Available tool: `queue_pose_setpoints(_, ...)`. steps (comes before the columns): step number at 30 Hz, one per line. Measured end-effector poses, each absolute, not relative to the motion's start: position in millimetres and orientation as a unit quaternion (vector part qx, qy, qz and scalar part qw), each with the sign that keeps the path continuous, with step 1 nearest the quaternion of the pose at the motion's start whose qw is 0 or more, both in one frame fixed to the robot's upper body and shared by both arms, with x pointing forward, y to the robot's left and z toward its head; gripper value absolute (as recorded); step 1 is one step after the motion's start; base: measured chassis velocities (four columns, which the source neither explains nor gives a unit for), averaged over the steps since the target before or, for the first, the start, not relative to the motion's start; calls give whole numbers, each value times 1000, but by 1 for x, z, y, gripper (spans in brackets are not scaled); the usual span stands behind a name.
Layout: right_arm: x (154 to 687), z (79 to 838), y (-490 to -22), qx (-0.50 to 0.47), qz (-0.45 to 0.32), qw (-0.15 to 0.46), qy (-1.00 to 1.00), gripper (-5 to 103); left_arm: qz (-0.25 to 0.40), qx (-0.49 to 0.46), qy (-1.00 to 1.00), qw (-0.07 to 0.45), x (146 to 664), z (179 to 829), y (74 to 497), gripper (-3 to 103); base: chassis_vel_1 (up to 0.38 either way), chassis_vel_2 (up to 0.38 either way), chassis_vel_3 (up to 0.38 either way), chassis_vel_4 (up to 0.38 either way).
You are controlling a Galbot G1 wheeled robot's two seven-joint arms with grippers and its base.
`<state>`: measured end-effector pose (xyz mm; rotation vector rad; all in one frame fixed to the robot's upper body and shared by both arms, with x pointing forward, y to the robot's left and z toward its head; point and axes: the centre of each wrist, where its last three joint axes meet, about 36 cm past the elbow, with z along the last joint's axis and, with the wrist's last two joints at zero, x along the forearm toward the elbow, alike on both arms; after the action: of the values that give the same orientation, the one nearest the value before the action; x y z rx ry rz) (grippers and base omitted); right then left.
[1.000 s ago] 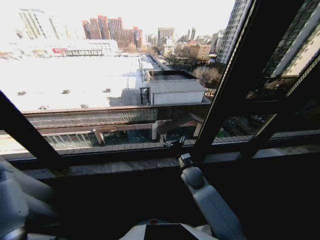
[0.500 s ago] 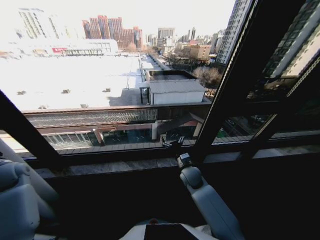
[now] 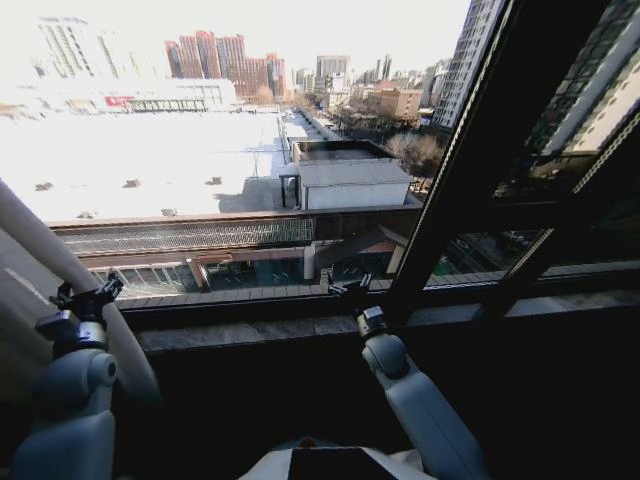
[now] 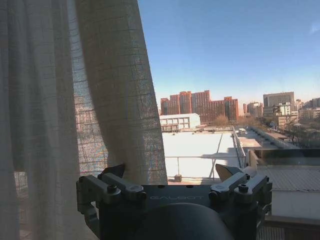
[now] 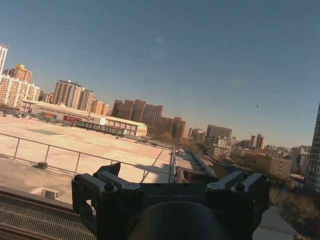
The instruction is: Open the curtains by pulling them apart, changing their state from closed to fully open.
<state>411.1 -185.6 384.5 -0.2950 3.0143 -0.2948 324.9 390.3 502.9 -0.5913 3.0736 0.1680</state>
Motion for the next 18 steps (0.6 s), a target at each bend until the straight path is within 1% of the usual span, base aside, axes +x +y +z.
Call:
queue_pose_setpoints(6, 411, 384, -191, -89, -98, 48, 990, 100, 67, -126, 990, -11, 309, 488, 371, 100, 0, 0, 0, 0)
queue_pose_setpoints(12, 416, 384, -191, -87, -94, 48, 991, 100, 74, -119, 990, -24, 301, 477, 367, 100, 0, 0, 0, 0)
queue_pose_setpoints(18, 422, 388, -184, -88, -83, 45, 992, 100, 86, -135, 987, -29, 298, 468, 375, 100, 0, 0, 0, 0)
